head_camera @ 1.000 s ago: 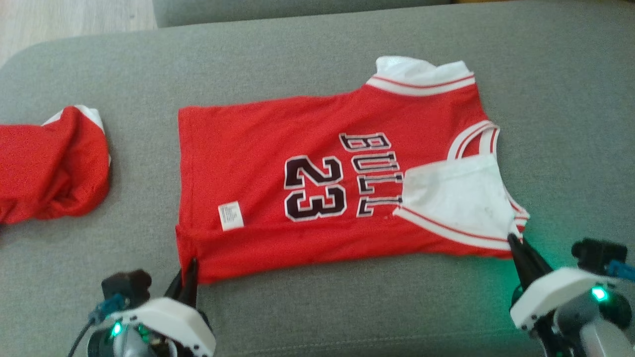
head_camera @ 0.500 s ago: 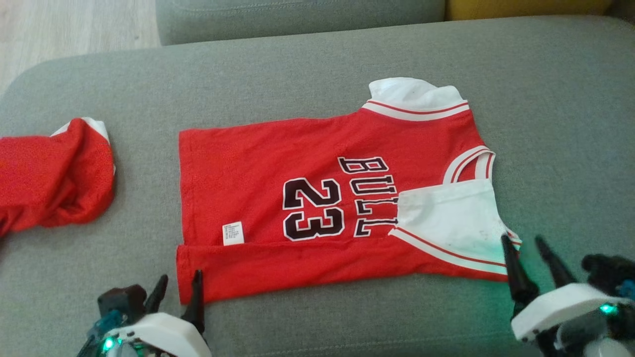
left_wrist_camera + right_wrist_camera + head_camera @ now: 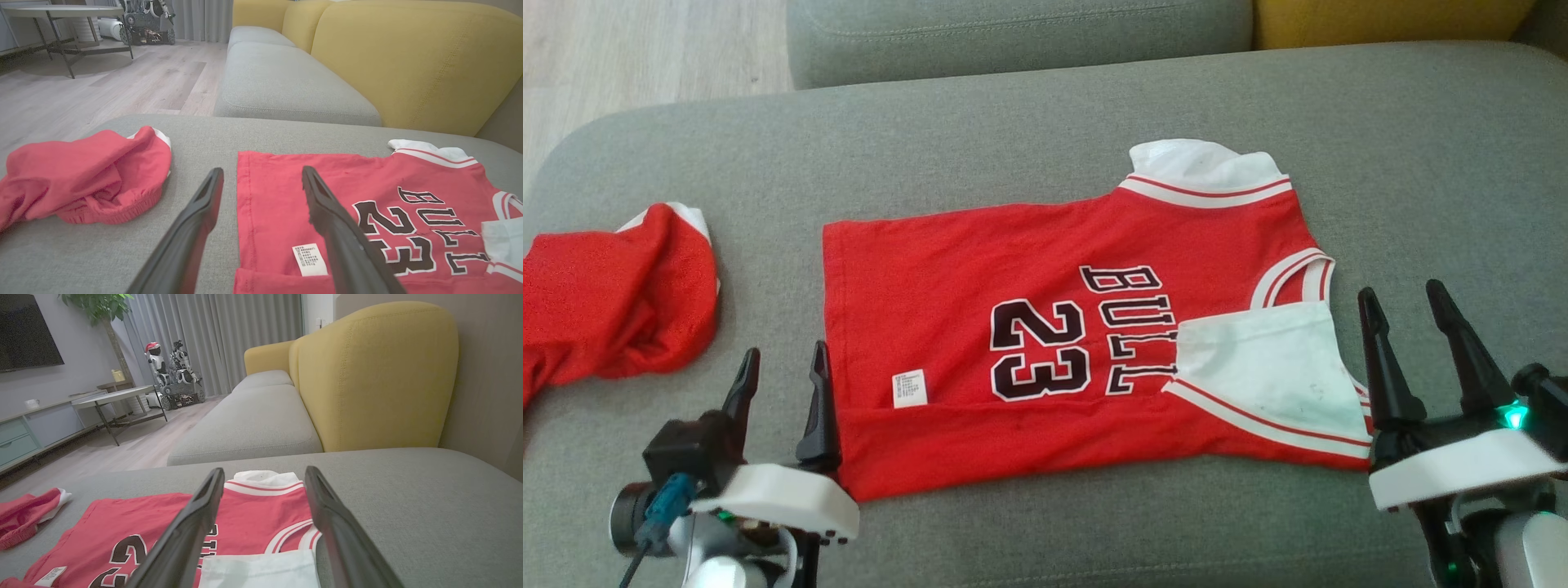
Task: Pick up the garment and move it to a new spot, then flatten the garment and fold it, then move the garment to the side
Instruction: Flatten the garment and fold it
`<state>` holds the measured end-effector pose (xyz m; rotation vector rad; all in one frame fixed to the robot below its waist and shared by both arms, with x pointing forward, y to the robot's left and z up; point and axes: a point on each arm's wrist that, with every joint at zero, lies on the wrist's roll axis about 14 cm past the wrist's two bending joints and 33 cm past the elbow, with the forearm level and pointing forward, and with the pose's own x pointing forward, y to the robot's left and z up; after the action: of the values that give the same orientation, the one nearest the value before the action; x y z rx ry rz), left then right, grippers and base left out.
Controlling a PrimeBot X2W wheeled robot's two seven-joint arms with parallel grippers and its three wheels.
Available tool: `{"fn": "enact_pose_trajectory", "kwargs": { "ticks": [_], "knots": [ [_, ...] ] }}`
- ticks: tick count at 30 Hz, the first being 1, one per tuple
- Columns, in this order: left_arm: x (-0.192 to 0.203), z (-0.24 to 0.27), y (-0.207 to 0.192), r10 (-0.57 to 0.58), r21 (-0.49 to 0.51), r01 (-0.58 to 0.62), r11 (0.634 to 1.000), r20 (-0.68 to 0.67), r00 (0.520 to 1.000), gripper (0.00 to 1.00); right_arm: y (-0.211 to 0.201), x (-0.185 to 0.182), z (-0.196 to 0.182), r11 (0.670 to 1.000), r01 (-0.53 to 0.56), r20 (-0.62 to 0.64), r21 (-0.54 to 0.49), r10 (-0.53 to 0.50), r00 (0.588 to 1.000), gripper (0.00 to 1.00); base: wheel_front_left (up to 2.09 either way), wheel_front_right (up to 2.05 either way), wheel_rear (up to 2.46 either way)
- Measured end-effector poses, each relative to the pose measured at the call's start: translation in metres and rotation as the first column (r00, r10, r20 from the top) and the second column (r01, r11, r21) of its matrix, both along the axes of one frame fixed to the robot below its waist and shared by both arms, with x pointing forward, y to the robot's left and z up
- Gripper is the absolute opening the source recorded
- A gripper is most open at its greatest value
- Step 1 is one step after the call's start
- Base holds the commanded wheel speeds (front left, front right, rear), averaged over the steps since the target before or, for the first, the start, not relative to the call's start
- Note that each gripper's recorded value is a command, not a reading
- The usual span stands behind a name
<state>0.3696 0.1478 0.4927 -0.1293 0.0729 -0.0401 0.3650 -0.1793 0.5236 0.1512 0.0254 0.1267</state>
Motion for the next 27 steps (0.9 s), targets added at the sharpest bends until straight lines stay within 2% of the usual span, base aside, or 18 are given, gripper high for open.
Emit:
{"fn": "enact_pose_trajectory", "kwargs": {
  "ticks": [13, 21, 27],
  "knots": [
    [0.009, 0.000, -0.007, -0.015, 0.015, 0.015, 1.000, 0.007, 1.000, 1.00, 0.004, 0.007, -0.006, 1.000, -0.013, -0.035, -0.009, 0.013, 0.999, 1.00, 0.00, 0.00, 0.00],
    [0.088, 0.018, -0.027, -0.077, -0.030, 0.081, 0.996, 0.099, 0.992, 1.00, 0.006, 0.035, -0.015, 1.000, -0.020, -0.050, -0.008, 0.020, 0.999, 1.00, 0.00, 0.00, 0.00],
    [0.141, -0.024, -0.027, -0.088, -0.030, 0.088, 0.996, -0.021, 0.996, 1.00, 0.008, 0.053, -0.027, 1.000, -0.028, -0.067, 0.001, 0.028, 0.997, 1.00, 0.00, 0.00, 0.00]
  ]
}}
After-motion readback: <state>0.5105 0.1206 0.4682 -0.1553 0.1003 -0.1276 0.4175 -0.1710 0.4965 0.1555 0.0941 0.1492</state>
